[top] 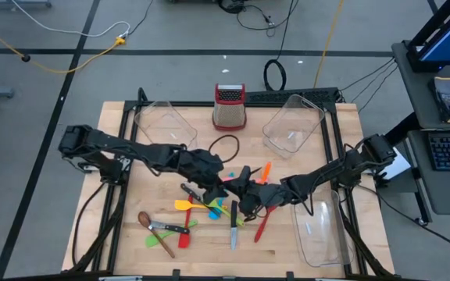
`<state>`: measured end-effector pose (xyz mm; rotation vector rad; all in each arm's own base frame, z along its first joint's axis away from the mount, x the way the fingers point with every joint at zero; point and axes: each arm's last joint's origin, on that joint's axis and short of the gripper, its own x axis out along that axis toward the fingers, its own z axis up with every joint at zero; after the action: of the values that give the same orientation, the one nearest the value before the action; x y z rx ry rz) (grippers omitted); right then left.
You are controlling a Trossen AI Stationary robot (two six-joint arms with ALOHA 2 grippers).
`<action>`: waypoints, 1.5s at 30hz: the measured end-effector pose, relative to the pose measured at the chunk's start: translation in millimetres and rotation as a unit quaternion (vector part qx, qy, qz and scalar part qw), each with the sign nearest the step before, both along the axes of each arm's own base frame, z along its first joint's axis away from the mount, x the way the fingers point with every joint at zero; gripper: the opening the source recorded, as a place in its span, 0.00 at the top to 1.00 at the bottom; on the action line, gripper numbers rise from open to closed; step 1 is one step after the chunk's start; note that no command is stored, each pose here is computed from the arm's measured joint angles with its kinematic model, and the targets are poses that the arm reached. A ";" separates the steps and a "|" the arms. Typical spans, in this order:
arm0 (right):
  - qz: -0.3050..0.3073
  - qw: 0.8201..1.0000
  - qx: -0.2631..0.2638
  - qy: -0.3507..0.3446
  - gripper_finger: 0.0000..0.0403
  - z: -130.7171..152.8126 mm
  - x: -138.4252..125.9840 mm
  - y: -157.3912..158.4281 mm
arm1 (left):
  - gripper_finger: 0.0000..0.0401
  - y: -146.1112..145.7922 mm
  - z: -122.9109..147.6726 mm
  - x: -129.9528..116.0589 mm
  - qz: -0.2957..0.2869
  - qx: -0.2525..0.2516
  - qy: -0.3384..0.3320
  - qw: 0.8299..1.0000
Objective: Pick & Place Kitchen Items
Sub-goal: Put the right black knife into the top left transparent bin
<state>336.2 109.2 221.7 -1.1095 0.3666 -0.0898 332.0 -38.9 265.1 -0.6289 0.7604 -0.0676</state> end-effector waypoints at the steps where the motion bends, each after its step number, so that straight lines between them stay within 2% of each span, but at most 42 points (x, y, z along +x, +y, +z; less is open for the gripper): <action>1: 0.000 1.000 0.000 0.000 0.84 0.0 0.0 0.0 | 0.38 0.2 -1.4 0.3 0.000 0.003 0.003 1.000; 3: 0.000 1.000 0.003 -0.001 0.84 0.0 0.0 0.1 | 0.38 1.7 0.1 3.8 0.002 0.004 -0.008 1.000; 6: 0.005 1.000 0.019 0.004 0.84 -1.4 -0.2 0.3 | 0.39 3.2 -6.8 3.3 0.006 0.007 0.014 1.000; 10: 0.005 1.000 0.026 0.002 0.84 -1.5 -0.1 0.1 | 0.46 3.3 -9.1 5.8 0.006 0.022 0.009 1.000; 14: 0.005 1.000 0.026 0.005 0.84 -2.2 -0.3 0.0 | 0.62 3.0 -11.2 7.9 0.000 0.024 0.008 1.000; 20: -0.011 0.999 0.051 0.005 0.84 -3.6 -0.7 -1.1 | 0.93 3.3 -11.3 7.6 -0.006 0.032 0.007 0.999; 28: -0.010 0.998 0.069 -0.001 0.77 -3.3 -1.3 1.1 | 0.93 0.3 -15.6 3.2 -0.008 0.049 0.035 0.998; 33: -0.056 0.997 0.048 -0.010 0.71 -2.7 -4.2 3.9 | 0.93 -2.8 -24.3 -6.2 0.022 0.089 0.096 0.991; 38: -0.092 0.995 0.035 -0.020 0.64 -2.0 -7.6 8.5 | 0.93 -5.2 -30.6 -15.6 0.084 0.147 0.146 0.975; 41: -0.133 0.990 0.019 -0.030 0.61 -1.3 -10.8 11.2 | 0.93 -7.2 -31.3 -19.7 0.123 0.192 0.154 0.961; 45: -0.180 0.983 0.001 -0.042 0.59 -0.3 -15.2 15.2 | 0.93 -10.7 -27.4 -21.6 0.170 0.254 0.131 0.943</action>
<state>321.0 124.4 221.4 -1.0231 0.4879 -0.4551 310.4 -49.6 237.6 -0.2655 0.8733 0.5262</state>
